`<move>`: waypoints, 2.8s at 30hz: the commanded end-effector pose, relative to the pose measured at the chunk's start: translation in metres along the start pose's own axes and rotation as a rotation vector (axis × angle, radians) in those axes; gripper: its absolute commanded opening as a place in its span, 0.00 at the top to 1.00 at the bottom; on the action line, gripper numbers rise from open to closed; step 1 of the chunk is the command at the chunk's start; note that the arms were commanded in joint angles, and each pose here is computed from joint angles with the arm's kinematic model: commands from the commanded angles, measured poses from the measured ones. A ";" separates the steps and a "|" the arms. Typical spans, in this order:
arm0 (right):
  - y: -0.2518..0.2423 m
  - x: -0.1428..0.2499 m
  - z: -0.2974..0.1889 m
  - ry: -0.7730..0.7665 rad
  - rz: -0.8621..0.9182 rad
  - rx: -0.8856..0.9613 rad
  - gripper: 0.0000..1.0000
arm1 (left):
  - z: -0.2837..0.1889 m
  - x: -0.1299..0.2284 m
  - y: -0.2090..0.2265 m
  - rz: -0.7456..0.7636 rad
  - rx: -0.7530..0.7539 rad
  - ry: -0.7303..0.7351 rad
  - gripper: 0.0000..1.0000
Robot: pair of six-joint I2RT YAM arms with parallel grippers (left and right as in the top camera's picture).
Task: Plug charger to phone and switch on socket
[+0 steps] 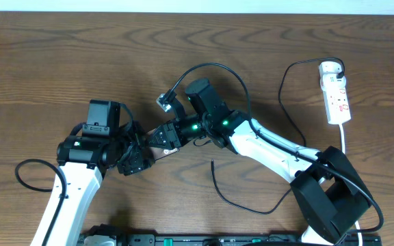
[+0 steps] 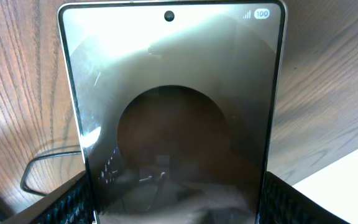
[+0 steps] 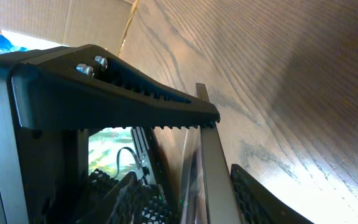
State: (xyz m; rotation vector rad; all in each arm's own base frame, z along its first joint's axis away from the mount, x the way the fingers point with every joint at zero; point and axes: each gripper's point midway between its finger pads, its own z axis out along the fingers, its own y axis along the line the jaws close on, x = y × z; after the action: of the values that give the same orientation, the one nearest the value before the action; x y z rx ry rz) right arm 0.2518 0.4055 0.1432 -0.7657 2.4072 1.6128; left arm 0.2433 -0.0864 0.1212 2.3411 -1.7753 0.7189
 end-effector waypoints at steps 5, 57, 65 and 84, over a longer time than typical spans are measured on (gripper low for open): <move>0.005 -0.003 0.001 -0.001 -0.012 -0.009 0.65 | -0.007 0.009 -0.007 0.005 0.019 0.021 0.93; 0.005 -0.002 0.002 0.004 -0.008 -0.008 0.99 | -0.007 0.009 -0.007 0.047 0.019 0.021 0.43; 0.002 -0.004 -0.001 -0.006 -0.004 -0.003 0.99 | -0.007 0.012 -0.006 0.092 0.012 0.039 0.24; -0.036 -0.041 -0.048 -0.129 0.076 0.044 0.99 | -0.012 0.045 -0.003 0.268 0.003 0.226 0.20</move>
State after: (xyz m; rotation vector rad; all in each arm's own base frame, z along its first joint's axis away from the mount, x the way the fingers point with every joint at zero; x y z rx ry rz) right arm 0.3034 0.3685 0.1321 -0.5610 2.4406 1.5231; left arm 0.2521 -0.1136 0.1456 2.0338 -1.9653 0.9328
